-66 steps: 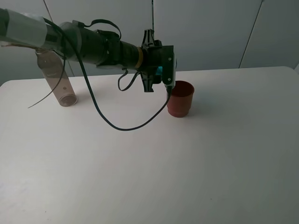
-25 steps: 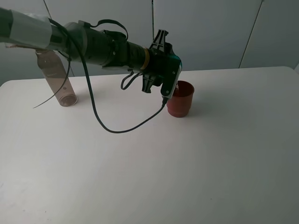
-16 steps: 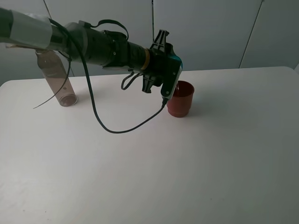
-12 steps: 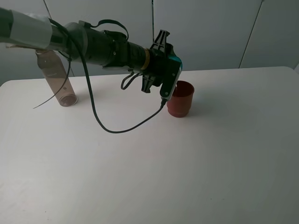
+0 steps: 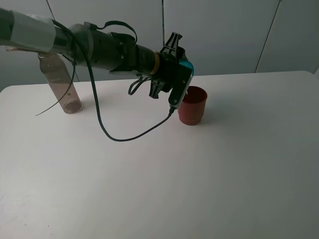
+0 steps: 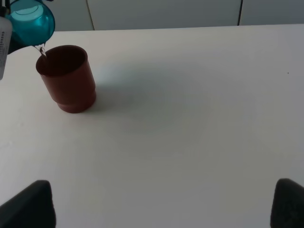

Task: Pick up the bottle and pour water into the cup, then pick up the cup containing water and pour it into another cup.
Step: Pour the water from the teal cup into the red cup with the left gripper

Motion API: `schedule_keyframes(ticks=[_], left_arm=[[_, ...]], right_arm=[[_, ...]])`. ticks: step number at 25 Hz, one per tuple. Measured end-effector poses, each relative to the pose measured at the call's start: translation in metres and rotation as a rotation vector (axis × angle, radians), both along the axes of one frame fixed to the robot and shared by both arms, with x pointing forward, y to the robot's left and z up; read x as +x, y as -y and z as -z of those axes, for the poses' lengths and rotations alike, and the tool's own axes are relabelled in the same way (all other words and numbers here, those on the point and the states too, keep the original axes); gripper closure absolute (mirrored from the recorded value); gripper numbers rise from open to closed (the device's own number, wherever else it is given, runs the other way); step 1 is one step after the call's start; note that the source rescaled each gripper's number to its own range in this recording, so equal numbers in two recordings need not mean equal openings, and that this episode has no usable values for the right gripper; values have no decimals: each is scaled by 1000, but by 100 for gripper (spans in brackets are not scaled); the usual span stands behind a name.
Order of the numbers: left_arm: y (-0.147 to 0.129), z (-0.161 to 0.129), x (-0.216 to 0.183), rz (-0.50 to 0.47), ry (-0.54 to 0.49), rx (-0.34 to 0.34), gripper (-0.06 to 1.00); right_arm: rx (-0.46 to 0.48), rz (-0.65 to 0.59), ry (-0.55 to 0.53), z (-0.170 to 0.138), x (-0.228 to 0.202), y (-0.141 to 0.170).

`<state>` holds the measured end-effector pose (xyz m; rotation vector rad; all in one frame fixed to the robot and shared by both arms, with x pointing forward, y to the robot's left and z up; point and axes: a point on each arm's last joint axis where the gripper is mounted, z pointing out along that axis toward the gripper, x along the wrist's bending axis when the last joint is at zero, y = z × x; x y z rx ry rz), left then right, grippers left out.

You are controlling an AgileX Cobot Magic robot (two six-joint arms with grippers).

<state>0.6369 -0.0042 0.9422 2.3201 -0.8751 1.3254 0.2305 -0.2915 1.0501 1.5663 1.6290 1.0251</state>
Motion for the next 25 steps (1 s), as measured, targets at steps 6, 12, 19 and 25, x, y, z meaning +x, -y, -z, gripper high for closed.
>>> schedule_keyframes(ticks=[6,12,19,25], left_arm=[[1,-1,0,4,6,4,84],[5,-17,7,-6,52,-17,84],[6,-19,7,0,68,0,84],[9,-20,5,33,99,36,84]], right_arm=[[0,0,0,0,0,0],[0,0,0,0,0,0],[0,0,0,0,0,0],[0,0,0,0,0,0]])
